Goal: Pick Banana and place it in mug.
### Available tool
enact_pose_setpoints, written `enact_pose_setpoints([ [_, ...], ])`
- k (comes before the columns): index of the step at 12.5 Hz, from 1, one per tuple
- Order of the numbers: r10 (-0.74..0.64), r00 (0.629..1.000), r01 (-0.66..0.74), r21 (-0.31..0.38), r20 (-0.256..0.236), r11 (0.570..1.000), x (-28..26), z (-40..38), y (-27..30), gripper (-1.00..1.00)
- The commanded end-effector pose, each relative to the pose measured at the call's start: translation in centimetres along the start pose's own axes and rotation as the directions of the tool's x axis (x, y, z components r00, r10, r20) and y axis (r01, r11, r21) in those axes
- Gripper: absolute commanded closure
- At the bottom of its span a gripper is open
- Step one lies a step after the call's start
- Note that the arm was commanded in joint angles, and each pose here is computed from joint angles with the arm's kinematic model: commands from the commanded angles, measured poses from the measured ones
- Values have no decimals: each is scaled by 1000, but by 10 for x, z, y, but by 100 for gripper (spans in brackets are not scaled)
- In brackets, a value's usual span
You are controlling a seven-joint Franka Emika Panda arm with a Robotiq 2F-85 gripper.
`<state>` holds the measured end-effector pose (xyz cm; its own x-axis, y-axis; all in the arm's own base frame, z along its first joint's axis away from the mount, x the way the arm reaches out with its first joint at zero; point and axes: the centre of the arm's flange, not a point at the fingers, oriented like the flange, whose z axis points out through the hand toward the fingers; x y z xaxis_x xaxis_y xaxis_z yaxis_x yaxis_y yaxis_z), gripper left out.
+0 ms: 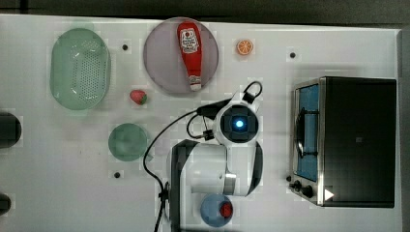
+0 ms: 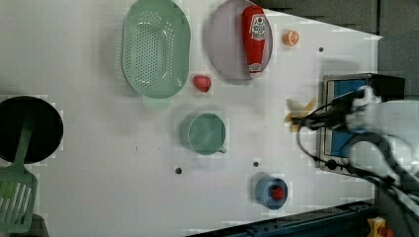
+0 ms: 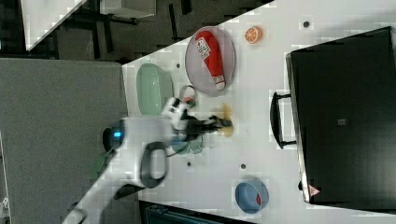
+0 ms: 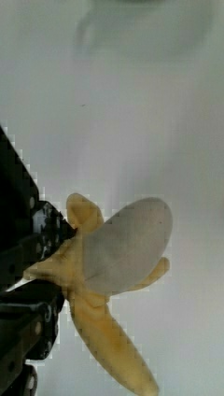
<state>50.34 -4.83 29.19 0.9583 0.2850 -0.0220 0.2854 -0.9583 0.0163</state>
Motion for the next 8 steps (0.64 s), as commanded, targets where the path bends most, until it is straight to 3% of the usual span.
enact_pose_setpoints([
  [1, 28, 999, -29, -8, -43, 1000, -2, -121, -1, 57],
  [4, 144, 989, -144, 3, 26, 990, -6, -188, -35, 57],
  [8, 205, 979, -205, -32, 4, 978, 11, -201, -116, 57],
])
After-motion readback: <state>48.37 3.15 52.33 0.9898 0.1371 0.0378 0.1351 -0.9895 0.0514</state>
